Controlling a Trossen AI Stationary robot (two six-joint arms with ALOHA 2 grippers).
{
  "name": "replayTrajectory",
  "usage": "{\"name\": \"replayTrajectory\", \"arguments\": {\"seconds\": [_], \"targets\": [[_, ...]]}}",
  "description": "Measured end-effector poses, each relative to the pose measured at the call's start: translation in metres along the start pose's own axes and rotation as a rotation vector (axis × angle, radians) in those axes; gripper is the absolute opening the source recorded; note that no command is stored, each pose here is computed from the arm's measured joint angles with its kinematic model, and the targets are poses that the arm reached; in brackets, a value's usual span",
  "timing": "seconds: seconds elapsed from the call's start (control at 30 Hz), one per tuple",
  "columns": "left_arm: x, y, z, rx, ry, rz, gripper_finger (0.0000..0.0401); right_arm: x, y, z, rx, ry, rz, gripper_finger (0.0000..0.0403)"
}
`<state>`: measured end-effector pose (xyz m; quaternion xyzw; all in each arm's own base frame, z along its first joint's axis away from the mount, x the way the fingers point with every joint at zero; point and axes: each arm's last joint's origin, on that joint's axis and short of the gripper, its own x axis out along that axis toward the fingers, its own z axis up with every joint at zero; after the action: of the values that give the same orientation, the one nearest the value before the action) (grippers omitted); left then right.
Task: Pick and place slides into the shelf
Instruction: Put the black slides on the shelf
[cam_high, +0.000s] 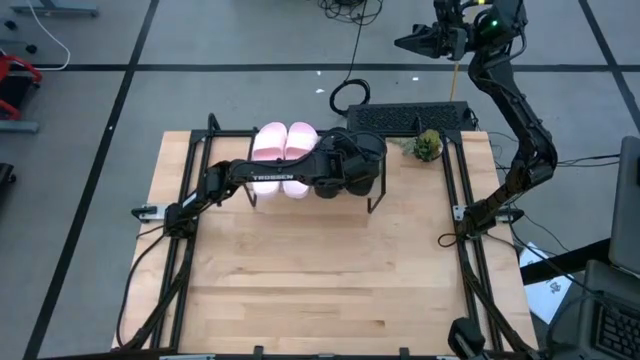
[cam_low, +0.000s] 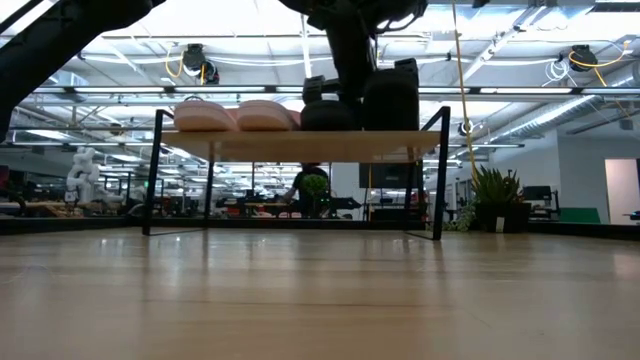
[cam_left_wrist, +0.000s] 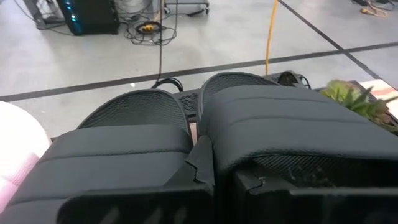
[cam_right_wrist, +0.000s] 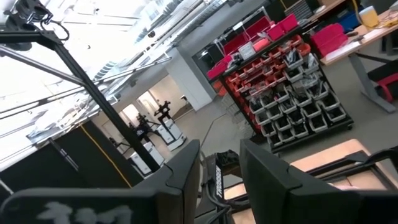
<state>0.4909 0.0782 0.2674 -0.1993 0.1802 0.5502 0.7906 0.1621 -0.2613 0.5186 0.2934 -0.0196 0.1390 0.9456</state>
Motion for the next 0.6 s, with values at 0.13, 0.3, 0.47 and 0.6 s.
{"name": "replayTrajectory", "arguments": {"seconds": [0.13, 0.3, 0.47, 0.6], "targets": [[-0.0005, -0.0007, -0.0001, 0.002, 0.007, -0.011, 0.0007, 0.0031, 0.0006, -0.0008, 0.001, 0.006, 0.009, 0.0105], [0.0017, 0.0003, 0.0010, 0.033, 0.018, -0.017, 0.0040, 0.0036, 0.0008, -0.0010, 0.001, 0.007, 0.011, 0.0105], [0.0049, 0.0017, 0.0027, 0.025, 0.033, -0.025, 0.0087, 0.0037, 0.0008, -0.0009, -0.002, 0.007, 0.011, 0.0105], [0.0071, 0.0019, 0.0047, 0.010, 0.033, -0.034, 0.0122, 0.0037, 0.0008, -0.0010, -0.002, 0.009, 0.012, 0.0105]]}}
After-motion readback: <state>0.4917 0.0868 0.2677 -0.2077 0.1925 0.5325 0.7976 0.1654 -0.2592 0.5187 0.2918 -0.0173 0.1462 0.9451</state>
